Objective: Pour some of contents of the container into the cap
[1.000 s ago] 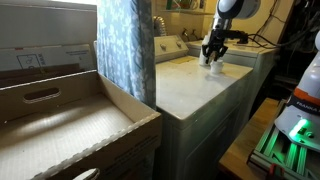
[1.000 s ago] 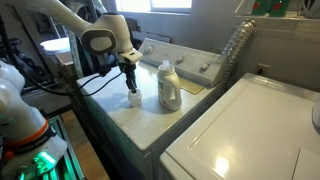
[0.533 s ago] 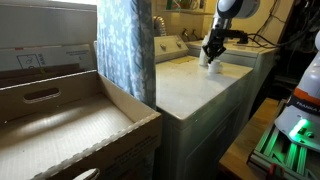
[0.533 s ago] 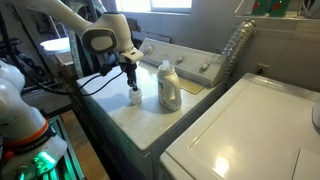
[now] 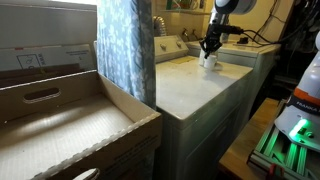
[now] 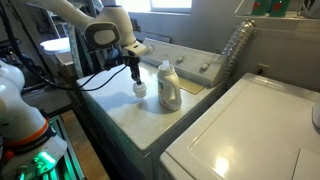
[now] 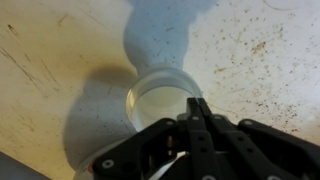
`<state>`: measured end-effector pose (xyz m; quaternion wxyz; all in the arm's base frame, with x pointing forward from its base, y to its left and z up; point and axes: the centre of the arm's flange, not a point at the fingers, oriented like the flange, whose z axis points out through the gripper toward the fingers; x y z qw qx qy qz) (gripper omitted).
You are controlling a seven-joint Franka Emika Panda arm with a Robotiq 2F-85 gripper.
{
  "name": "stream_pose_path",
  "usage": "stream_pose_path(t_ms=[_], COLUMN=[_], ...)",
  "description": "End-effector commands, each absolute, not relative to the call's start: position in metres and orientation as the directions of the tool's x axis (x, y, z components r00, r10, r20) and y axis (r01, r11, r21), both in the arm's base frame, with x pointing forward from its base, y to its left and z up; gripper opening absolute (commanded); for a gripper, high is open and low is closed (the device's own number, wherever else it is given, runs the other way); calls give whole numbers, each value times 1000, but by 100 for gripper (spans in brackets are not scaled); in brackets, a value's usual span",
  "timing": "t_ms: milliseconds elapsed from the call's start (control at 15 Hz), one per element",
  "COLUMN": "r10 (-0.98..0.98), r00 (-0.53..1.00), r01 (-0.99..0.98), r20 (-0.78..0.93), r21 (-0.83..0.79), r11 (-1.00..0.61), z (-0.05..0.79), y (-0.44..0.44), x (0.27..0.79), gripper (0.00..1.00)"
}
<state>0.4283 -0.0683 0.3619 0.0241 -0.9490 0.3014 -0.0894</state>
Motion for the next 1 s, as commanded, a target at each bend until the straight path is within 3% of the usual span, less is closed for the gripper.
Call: stream_pose_path(t_ms=[0, 867, 933], r10=[-582, -602, -598], r00=[795, 790, 793], r01=[-567, -576, -573], r20=[170, 118, 115], r21=[-134, -196, -192], r11=[-813, -794, -797], z=[374, 344, 342], y=[-56, -10, -10], x=[451, 473, 473], gripper=[1, 2, 15])
